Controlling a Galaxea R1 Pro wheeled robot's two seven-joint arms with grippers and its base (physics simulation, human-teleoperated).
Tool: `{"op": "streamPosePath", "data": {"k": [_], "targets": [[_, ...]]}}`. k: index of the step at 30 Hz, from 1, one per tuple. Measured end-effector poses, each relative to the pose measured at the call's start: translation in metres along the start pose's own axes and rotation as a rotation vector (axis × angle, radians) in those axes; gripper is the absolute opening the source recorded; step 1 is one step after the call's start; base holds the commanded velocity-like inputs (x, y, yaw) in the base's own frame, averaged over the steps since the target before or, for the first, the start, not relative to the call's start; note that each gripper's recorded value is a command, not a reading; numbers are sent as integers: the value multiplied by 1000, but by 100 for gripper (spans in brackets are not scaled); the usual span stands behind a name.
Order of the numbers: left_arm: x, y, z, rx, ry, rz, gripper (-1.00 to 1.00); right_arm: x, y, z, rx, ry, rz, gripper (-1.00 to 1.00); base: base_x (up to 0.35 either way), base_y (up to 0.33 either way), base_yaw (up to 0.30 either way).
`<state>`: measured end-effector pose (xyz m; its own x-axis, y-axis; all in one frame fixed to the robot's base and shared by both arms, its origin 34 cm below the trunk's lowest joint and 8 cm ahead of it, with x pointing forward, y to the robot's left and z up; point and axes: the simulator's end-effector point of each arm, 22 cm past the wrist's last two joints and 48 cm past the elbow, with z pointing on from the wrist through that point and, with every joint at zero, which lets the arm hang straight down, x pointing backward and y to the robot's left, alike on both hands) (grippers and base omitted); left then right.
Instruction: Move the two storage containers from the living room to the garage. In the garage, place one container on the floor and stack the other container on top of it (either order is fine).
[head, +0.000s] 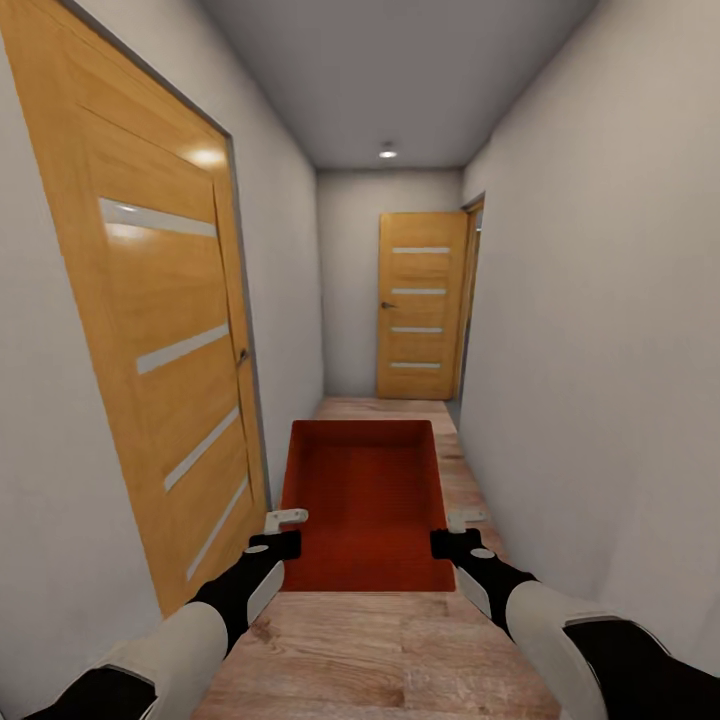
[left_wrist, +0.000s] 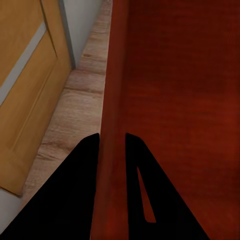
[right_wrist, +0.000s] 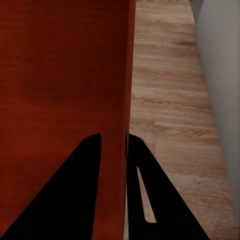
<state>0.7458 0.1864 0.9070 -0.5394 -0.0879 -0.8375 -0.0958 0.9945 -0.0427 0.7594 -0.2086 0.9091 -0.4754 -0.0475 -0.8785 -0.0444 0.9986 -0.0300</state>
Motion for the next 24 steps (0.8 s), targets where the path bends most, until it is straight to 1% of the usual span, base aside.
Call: {"op": "streamPosePath", "data": {"k": [3, 4, 24], "targets": [[0, 0, 0, 0, 0, -1, -100, 0, 0, 0, 0, 0, 0, -100, 321, 0, 0], [-1, -4, -1, -6, 3, 4, -100, 1, -4, 0, 4, 3, 1, -100, 321, 0, 0], [0, 1, 0, -6, 6, 6, -100, 1, 0, 0, 6, 5, 0, -100, 321, 0, 0]]}}
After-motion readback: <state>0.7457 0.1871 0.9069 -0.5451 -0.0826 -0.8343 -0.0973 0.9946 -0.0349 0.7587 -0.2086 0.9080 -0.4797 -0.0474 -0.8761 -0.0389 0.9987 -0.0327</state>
